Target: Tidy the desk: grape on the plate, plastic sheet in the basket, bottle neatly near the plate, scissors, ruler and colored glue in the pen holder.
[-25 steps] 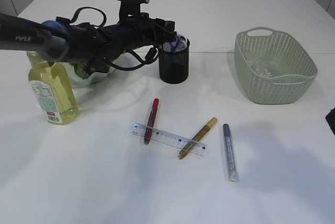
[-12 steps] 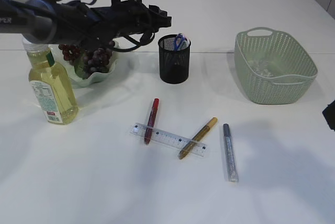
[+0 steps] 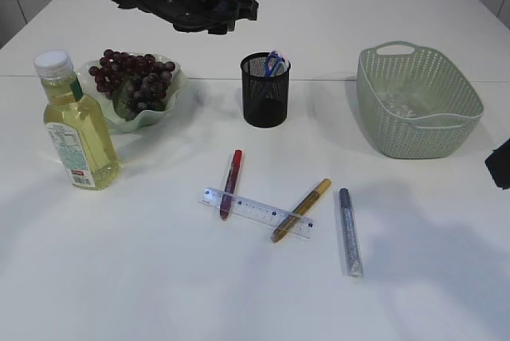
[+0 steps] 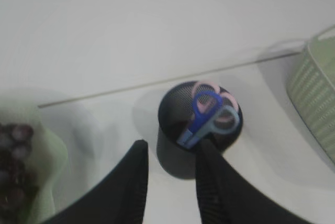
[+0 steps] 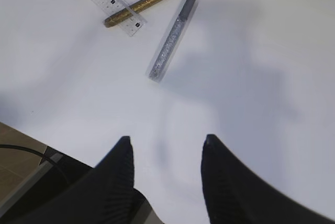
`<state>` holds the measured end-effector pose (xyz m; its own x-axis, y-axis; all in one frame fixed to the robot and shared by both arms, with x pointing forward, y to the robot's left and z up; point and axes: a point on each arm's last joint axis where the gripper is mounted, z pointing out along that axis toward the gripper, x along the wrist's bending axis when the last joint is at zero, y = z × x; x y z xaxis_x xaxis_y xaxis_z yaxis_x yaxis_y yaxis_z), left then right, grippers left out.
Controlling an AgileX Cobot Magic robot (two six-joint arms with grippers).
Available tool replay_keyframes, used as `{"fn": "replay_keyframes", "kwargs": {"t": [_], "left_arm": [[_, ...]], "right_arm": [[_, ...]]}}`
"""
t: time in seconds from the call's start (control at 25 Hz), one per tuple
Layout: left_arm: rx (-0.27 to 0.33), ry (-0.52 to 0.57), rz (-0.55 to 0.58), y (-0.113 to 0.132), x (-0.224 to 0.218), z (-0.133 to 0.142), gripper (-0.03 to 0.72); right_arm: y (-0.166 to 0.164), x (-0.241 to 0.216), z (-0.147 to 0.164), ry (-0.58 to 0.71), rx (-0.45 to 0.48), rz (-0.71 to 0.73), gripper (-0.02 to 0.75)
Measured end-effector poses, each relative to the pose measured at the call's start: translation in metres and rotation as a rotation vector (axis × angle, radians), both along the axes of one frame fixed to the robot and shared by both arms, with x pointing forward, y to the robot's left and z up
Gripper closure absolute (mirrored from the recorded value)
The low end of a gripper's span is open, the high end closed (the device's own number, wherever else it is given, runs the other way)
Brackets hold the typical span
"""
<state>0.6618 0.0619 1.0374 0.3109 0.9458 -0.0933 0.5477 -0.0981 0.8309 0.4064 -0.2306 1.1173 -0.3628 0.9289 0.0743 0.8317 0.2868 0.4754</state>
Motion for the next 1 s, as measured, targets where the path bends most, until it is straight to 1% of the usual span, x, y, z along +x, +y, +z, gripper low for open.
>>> {"fn": "replay_keyframes", "kwargs": {"t": [0.16, 0.24, 0.44, 0.56, 0.64, 0.76, 0.88, 1.0], "left_arm": [[-0.022, 0.161, 0.004, -0.015, -0.025, 0.004, 0.471], [-0.010, 0.259, -0.018, -0.021, -0.038, 0.000, 0.472], [0.014, 0.510, -0.140, -0.027, -0.066, -0.003, 0.472], [0.063, 0.613, -0.189, -0.024, -0.078, 0.006, 0.472], [0.094, 0.652, -0.205, -0.021, -0.083, 0.016, 0.461], [0.133, 0.697, -0.220, -0.018, -0.089, 0.030, 0.421], [0.140, 0.696, -0.226, -0.016, -0.090, 0.038, 0.381], [0.134, 0.688, -0.229, -0.014, -0.093, 0.045, 0.365]], "right_arm": [[0.000, 0.001, 0.000, -0.010, -0.003, 0.001, 0.389], [0.000, 0.001, 0.000, -0.013, -0.005, 0.000, 0.389], [-0.001, 0.001, 0.000, -0.017, -0.015, 0.010, 0.389], [-0.001, 0.001, 0.000, -0.020, -0.020, 0.016, 0.389], [-0.001, 0.002, -0.001, -0.015, -0.025, 0.022, 0.389], [0.000, 0.004, -0.006, 0.033, -0.051, 0.042, 0.389], [0.002, 0.009, -0.017, 0.121, -0.092, 0.071, 0.389], [0.005, 0.017, -0.027, 0.178, -0.119, 0.106, 0.389]]}}
